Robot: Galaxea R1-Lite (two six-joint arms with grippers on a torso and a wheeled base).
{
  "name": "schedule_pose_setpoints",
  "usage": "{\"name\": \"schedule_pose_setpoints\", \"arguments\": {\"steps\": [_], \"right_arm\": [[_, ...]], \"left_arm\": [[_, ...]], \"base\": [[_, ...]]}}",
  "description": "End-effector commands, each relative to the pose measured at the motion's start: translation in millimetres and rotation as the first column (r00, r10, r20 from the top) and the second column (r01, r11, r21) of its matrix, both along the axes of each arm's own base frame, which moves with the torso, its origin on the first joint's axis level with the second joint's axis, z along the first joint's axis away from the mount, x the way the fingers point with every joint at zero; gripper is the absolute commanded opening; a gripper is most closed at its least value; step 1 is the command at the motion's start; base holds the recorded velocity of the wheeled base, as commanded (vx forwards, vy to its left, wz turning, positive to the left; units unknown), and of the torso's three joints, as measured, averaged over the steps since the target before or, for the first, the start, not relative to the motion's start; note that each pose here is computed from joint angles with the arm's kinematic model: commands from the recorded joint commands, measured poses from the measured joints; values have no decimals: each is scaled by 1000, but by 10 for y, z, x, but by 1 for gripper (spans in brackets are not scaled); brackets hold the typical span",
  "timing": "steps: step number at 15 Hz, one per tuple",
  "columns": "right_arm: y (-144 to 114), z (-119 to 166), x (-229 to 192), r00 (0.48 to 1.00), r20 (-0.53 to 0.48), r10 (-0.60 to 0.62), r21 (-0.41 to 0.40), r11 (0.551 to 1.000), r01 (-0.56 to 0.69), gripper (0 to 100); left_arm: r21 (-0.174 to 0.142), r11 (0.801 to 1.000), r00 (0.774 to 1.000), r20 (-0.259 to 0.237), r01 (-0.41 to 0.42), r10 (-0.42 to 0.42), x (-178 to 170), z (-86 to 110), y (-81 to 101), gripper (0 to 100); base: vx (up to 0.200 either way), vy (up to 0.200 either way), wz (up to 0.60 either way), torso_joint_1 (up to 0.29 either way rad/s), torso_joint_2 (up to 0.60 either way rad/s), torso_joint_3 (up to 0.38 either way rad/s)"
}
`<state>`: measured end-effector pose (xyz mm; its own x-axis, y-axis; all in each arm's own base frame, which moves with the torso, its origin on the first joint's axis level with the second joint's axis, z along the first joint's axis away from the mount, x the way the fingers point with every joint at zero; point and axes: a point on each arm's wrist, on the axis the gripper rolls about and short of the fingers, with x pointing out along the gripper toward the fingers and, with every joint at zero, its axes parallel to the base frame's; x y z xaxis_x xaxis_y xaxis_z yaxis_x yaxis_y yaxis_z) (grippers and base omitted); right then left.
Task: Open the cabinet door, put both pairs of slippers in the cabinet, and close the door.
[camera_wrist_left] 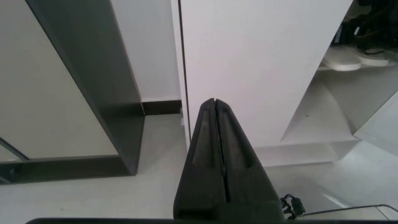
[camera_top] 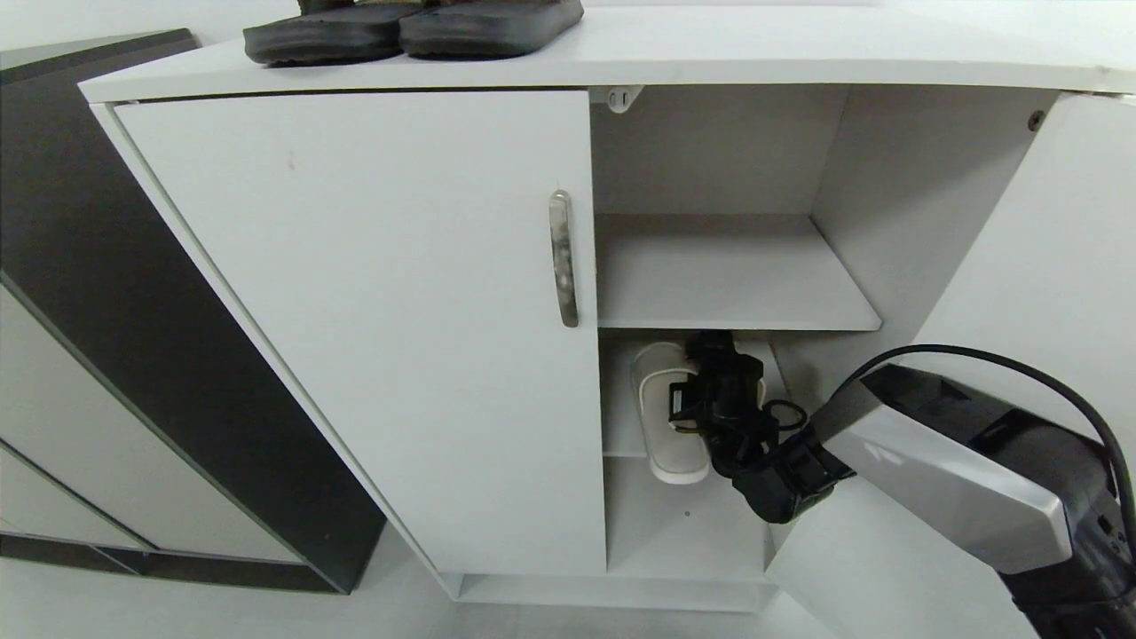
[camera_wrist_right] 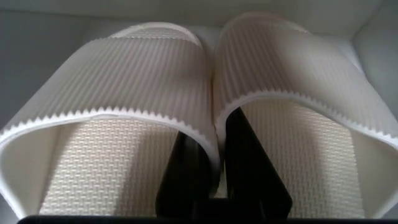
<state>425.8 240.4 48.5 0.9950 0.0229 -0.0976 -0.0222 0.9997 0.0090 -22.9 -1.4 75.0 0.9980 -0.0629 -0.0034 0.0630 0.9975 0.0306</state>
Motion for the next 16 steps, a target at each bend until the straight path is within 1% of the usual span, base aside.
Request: {"name": "schedule_pose_setpoints", "arguments": {"steps": [1,4,6,11,12,15,16], "right_arm": [[-1,-16,144,1000,11,-15,7,1000,15,0],[7,-29,254,1000,9,-27,7,1000,27,0],[12,-68,294,998,14,-65,4,998,65,0],[18,-110,305,998,7,-70,-3,998,70,0],[18,-128,306,998,-7,-70,-11,998,70,100],[3,-125,264,997,-21,-72,-20,997,71,100],[-6,-83,194,996,-28,-88,-29,996,88,100]], "left_arm": [[0,1000,1000,-1,0,0,1,0,0,0],[0,1000,1000,-1,0,0,1,0,0,0],[0,1000,1000,-1,0,0,1,0,0,0],[0,1000,1000,-1,0,0,1,0,0,0],[0,1000,1000,0,0,0,1,1,0,0],[0,1000,1000,-1,0,0,1,0,0,0],[0,1000,1000,-1,-2,2,1,0,0,0]], "base": [[0,0,0,0,0,0],[0,0,0,0,0,0],[0,0,0,0,0,0],[0,0,0,0,0,0],[0,0,0,0,0,0],[0,0,0,0,0,0],[0,0,0,0,0,0]]}}
